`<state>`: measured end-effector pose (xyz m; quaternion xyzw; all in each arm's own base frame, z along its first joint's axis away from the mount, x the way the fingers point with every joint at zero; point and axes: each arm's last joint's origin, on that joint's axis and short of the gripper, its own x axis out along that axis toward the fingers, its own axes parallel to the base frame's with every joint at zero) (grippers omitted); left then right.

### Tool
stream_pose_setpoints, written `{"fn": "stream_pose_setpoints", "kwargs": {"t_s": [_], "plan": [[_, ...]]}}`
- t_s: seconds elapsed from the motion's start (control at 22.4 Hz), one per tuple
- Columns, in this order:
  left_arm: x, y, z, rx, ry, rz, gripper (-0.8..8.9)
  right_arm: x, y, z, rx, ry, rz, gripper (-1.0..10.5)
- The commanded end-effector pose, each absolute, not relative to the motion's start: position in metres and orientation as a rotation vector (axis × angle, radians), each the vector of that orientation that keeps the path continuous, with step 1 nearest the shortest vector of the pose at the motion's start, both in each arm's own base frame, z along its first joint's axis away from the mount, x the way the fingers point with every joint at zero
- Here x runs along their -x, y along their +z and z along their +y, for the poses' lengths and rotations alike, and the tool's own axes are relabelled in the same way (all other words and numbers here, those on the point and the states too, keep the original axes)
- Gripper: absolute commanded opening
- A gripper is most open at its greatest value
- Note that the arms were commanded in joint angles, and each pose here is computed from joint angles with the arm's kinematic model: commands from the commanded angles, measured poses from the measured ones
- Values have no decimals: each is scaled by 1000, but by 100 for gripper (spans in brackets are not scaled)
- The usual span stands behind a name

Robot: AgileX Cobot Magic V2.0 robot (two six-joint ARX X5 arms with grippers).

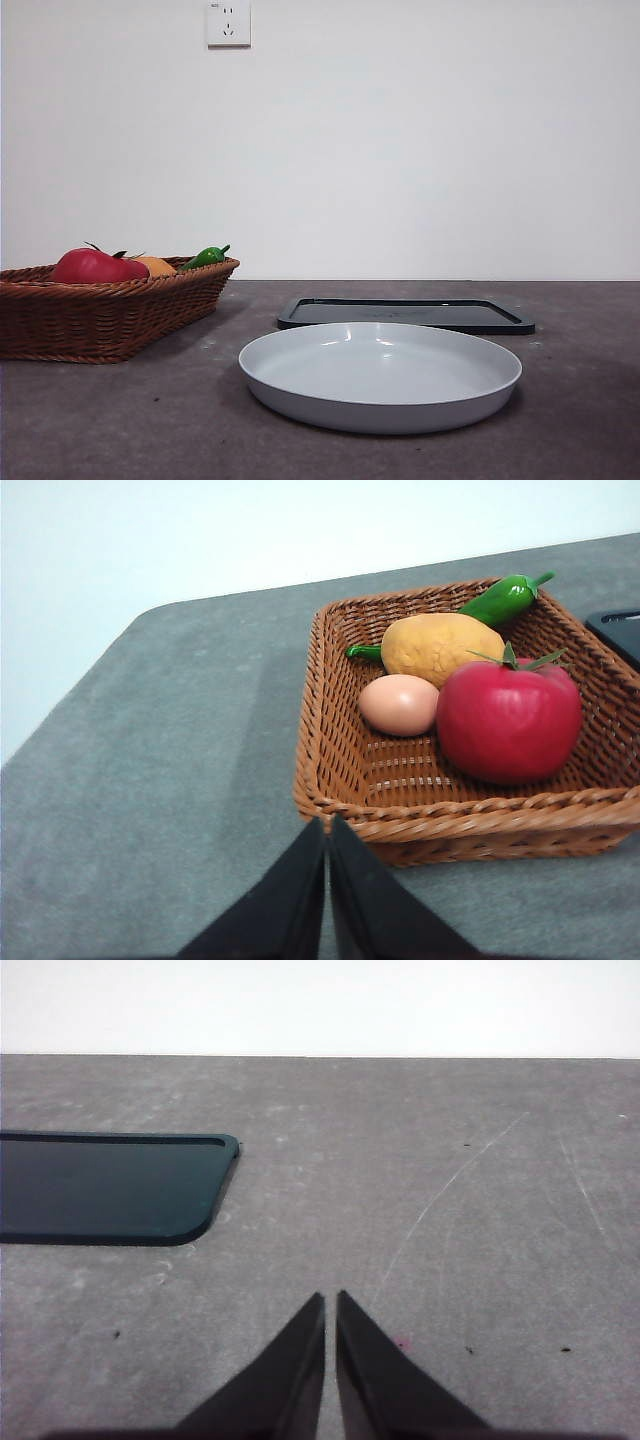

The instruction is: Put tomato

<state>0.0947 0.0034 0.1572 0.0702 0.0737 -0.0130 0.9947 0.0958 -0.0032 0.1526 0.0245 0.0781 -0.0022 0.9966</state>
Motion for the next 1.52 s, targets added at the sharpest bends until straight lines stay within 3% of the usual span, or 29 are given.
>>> {"fn": "stream_pose_setpoints", "kwargs": {"t_s": [0.04, 0.22, 0.49, 0.98, 1.52], "plan": [[-96, 149, 4, 6, -12, 178, 8, -96, 152, -3, -99, 8, 150, 8], [-96, 149, 4, 188, 5, 178, 8, -96, 152, 0, -199, 99, 160, 8], [-95, 150, 4, 366, 21, 177, 8, -96, 153, 0, -257, 98, 157, 8], [-93, 154, 4, 477, 36, 202, 9, -95, 156, 1, -366, 109, 162, 8], [-83, 193, 3, 477, 17, 186, 10, -86, 208, 1, -362, 136, 90, 8]]}}
